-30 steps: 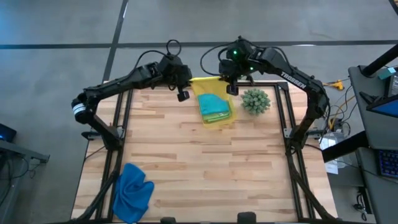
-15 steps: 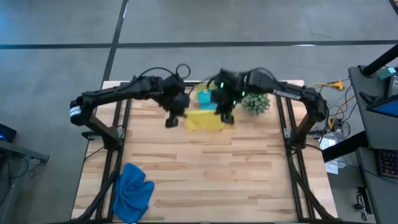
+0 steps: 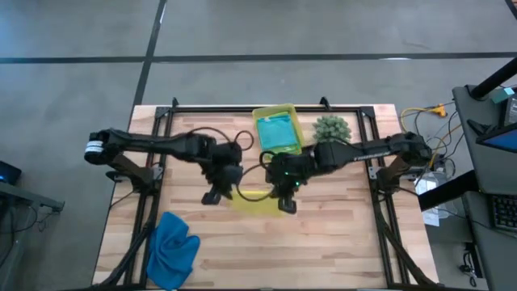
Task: Fold microfiber towels
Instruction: Fold the yellow microfiber cloth
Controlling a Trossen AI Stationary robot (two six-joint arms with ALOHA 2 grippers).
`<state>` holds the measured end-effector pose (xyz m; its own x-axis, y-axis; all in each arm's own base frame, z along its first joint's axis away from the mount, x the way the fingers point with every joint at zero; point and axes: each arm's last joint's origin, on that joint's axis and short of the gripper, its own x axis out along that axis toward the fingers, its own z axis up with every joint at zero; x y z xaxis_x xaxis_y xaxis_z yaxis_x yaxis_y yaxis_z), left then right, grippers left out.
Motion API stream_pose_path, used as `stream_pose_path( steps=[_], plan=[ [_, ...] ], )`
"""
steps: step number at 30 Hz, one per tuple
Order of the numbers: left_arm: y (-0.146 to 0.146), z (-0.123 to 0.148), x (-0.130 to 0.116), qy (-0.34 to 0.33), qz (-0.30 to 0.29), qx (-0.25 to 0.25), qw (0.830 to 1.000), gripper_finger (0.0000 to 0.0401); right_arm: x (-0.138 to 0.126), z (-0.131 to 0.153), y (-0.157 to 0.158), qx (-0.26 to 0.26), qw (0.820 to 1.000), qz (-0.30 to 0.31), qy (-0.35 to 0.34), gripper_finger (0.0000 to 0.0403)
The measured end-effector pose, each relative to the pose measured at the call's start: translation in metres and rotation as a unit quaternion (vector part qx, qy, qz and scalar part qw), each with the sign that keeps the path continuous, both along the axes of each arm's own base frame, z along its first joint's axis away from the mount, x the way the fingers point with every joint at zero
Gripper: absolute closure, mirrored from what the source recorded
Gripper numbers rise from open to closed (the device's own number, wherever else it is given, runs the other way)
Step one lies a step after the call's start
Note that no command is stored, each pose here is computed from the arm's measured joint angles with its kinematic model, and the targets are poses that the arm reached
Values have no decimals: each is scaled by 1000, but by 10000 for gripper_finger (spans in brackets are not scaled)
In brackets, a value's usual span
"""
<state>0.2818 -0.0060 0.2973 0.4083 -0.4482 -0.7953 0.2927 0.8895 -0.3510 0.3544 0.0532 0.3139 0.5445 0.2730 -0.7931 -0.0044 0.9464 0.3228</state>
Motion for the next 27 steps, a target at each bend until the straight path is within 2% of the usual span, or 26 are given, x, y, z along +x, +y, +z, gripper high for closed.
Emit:
stream_pose_path(
  steps=[3,5,11,15,17,20,23,27],
  plan=[
    [-9,-10,-6,-47,-1,-19,999,401,-6,-6,9,-14,1000,-11,-17,390],
    [-10,-15,-9,-88,7,-10,996,401,-10,-16,13,-40,999,-19,-6,390],
    [10,-26,-19,-137,81,106,982,401,-14,-41,6,-162,984,-69,5,390],
    [15,-24,-22,-157,79,153,973,401,-15,-42,6,-263,961,-86,-9,390],
    [7,-28,-24,-157,72,165,971,401,-15,-45,14,-290,952,-91,-23,391],
    [-18,-47,-24,-147,55,174,972,401,-18,-60,36,-303,948,-96,-36,391],
    [-47,-75,-24,-149,46,172,973,401,-23,-85,63,-289,953,-85,-38,391],
    [-86,-109,-19,-179,43,115,976,401,-31,-125,97,-248,966,-66,-35,391]
  ],
)
